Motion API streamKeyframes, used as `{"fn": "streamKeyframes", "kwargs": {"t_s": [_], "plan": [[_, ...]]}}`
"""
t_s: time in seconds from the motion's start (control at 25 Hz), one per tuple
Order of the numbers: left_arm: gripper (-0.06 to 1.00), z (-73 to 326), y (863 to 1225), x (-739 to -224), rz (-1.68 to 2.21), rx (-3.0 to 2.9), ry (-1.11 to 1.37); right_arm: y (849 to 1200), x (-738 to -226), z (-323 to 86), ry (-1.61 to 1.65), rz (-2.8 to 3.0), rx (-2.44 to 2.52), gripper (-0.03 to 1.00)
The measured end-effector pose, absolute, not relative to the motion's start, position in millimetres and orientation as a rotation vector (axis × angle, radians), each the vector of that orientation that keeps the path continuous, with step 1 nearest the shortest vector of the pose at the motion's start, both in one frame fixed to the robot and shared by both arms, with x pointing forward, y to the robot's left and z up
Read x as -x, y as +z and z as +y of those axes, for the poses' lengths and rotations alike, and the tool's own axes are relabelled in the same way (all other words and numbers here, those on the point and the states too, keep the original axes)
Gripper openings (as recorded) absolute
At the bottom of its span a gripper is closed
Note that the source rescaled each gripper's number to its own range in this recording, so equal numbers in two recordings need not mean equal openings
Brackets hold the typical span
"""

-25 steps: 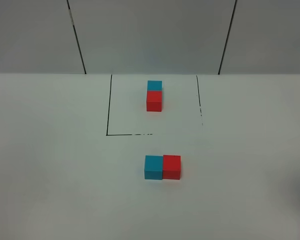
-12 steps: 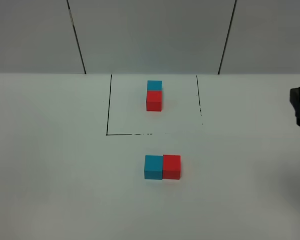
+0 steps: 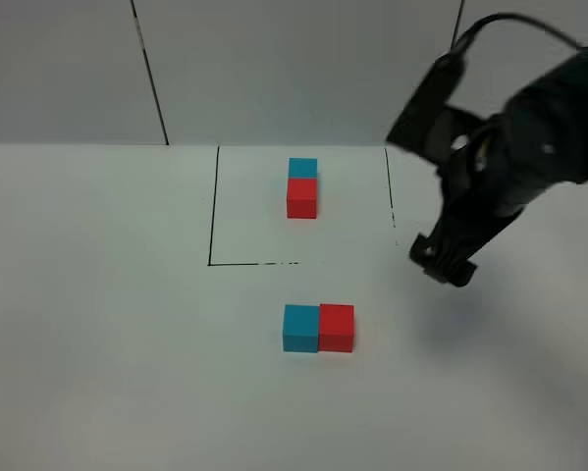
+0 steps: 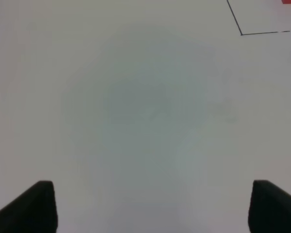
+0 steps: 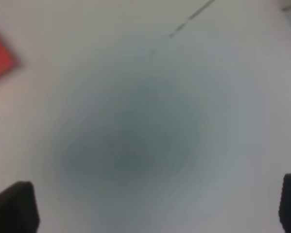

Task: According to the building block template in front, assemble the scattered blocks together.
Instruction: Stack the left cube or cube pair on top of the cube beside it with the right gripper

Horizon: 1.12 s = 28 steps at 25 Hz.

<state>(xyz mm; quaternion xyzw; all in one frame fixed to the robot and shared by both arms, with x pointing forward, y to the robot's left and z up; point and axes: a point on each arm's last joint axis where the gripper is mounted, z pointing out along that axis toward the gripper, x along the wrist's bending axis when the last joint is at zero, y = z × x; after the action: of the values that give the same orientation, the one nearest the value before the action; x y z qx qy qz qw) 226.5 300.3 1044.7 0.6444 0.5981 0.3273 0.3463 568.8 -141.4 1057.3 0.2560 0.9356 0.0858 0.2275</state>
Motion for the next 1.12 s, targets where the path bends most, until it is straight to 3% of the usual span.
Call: {"fn": "streamKeyframes", "kwargs": {"t_s": [0.2,0.44,1.12], "plan": [[0.88,300.3,1044.7,-226.5,1.552,-1.672,0.849,1004.7,-590.4,-93.2,0.117,2.91,-0.383,1.0],[0.88,300.3,1044.7,-226.5,1.552,-1.672,0.849,969.6,-604.2,-70.0,0.084,2.991,-0.299,1.0],[0.88,300.3,1044.7,-226.5,1.552,-1.672,0.849,912.5,-599.4,-28.9,0.173,3.03,-0.22,1.0]]}}
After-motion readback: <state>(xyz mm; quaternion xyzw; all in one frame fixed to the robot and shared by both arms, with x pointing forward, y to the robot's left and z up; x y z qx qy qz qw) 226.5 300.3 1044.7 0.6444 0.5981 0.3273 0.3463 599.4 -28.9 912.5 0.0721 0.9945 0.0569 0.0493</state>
